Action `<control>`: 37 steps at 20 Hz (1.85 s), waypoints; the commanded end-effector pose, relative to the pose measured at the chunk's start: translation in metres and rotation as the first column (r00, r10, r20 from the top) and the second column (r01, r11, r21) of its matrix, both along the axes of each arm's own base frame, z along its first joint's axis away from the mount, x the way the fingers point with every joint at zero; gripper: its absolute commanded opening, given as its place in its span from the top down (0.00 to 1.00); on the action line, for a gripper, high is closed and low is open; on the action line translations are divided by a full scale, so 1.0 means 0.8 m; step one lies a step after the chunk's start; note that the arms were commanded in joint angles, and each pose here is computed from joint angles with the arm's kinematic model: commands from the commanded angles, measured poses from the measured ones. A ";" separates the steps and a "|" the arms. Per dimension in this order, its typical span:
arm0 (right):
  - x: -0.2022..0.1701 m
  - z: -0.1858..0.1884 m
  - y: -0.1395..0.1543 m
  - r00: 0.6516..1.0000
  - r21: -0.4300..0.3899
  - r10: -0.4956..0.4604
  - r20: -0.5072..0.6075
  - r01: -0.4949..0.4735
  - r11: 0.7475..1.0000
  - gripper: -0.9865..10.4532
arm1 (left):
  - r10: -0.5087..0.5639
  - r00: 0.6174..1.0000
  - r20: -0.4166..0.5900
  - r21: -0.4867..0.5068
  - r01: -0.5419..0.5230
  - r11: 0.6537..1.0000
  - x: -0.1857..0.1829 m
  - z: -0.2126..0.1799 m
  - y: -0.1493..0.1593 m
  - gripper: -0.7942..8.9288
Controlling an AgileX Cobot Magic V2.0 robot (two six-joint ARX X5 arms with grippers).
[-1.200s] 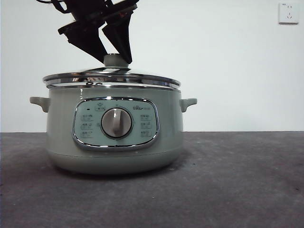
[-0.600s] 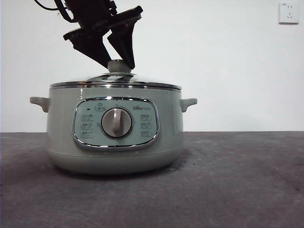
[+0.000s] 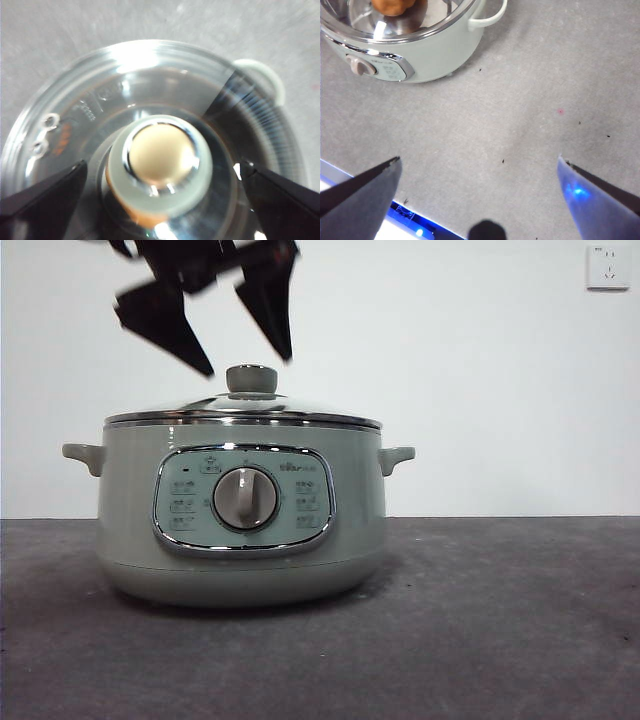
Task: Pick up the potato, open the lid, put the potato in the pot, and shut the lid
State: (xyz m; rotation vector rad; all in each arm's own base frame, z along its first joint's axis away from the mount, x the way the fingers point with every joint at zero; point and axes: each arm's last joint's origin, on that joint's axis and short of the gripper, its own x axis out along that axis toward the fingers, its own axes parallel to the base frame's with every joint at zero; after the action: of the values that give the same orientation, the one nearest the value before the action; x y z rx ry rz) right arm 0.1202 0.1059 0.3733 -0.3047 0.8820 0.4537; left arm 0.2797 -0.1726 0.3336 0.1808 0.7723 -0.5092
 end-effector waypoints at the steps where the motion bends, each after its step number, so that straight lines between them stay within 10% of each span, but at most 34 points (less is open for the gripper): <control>1: 0.000 -0.003 0.000 1.000 0.001 -0.011 -0.004 0.011 1.000 0.36 | -0.008 0.999 0.032 -0.025 0.009 1.000 -0.026 0.028 0.013 0.23; 10: 0.003 -0.005 0.003 1.000 0.000 -0.016 -0.010 0.016 1.000 0.36 | -0.096 0.995 -0.021 0.040 0.097 0.994 -0.122 0.072 0.058 0.24; 12: 0.004 -0.005 0.003 1.000 -0.007 -0.011 -0.014 0.011 1.000 0.48 | -0.098 0.994 -0.055 0.061 0.102 0.993 -0.128 0.070 0.063 0.55; 13: 0.003 -0.006 0.003 1.000 -0.015 0.008 -0.020 -0.008 1.000 0.93 | -0.123 0.989 -0.080 0.080 0.129 0.988 -0.131 0.068 0.064 0.98; 20: 0.002 -0.007 0.003 0.999 -0.020 0.025 -0.033 -0.025 0.999 0.91 | -0.129 0.986 -0.108 0.095 0.139 0.986 -0.133 0.065 0.065 0.93; 32: 0.002 -0.007 0.003 0.999 -0.019 0.024 -0.032 -0.025 0.999 0.91 | -0.094 0.975 0.202 -0.054 0.107 0.993 -0.111 0.098 0.062 0.92; 34: 0.002 -0.006 0.003 0.999 -0.019 0.024 -0.031 -0.025 1.000 0.91 | -0.153 0.951 0.270 0.059 0.143 0.988 -0.119 0.104 0.076 0.92; 37: 0.002 -0.006 0.003 0.999 -0.019 0.024 -0.031 -0.025 1.000 0.91 | -0.010 0.949 0.315 -0.002 0.012 1.000 -0.132 0.087 0.114 0.92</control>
State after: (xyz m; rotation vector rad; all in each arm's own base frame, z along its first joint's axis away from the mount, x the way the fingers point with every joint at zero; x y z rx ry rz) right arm 0.1206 0.1071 0.3710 -0.3238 0.9070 0.4741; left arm 0.1715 -0.0815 0.4112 0.2510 0.4285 -0.4841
